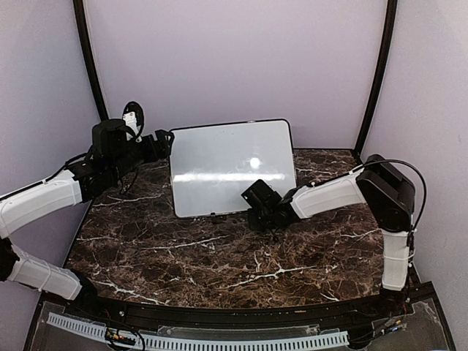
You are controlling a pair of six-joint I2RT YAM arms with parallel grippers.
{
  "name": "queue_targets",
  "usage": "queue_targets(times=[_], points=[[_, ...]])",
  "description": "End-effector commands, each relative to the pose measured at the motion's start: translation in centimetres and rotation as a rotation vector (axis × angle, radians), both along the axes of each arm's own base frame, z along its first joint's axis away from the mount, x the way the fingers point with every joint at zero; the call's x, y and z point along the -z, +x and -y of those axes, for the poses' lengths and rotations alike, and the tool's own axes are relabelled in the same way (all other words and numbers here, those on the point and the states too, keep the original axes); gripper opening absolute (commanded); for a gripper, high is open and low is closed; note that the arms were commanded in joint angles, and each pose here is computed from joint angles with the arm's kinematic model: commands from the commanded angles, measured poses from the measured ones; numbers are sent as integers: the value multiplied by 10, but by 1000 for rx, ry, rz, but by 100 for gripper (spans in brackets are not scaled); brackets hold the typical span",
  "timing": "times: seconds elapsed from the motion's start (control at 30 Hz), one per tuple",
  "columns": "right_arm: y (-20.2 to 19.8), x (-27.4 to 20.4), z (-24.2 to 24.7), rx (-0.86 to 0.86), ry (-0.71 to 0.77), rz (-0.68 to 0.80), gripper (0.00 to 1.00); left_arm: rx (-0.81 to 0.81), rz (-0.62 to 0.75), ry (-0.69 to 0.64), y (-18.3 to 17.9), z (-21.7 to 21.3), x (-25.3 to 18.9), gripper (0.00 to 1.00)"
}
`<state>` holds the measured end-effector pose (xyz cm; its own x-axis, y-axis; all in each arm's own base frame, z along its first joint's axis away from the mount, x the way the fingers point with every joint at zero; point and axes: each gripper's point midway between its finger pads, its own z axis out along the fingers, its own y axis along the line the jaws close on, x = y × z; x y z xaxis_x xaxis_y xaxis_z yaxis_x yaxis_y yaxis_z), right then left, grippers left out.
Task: Erase the whiteboard
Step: Move the whiteboard to the center of the board.
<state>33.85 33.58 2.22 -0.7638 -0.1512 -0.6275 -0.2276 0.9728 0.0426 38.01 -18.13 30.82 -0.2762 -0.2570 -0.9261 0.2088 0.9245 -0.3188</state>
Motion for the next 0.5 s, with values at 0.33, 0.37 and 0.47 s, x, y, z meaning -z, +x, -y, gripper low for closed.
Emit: queue_targets(times=[0.33, 0.37, 0.47], points=[[31, 3, -41, 44, 73, 23, 2, -19, 35, -43, -2, -10, -12, 92], [34, 2, -42, 50, 73, 28, 2, -20, 34, -46, -2, -10, -12, 92], [40, 1, -48, 64, 77, 33, 3, -20, 32, -50, -1, -10, -11, 92]])
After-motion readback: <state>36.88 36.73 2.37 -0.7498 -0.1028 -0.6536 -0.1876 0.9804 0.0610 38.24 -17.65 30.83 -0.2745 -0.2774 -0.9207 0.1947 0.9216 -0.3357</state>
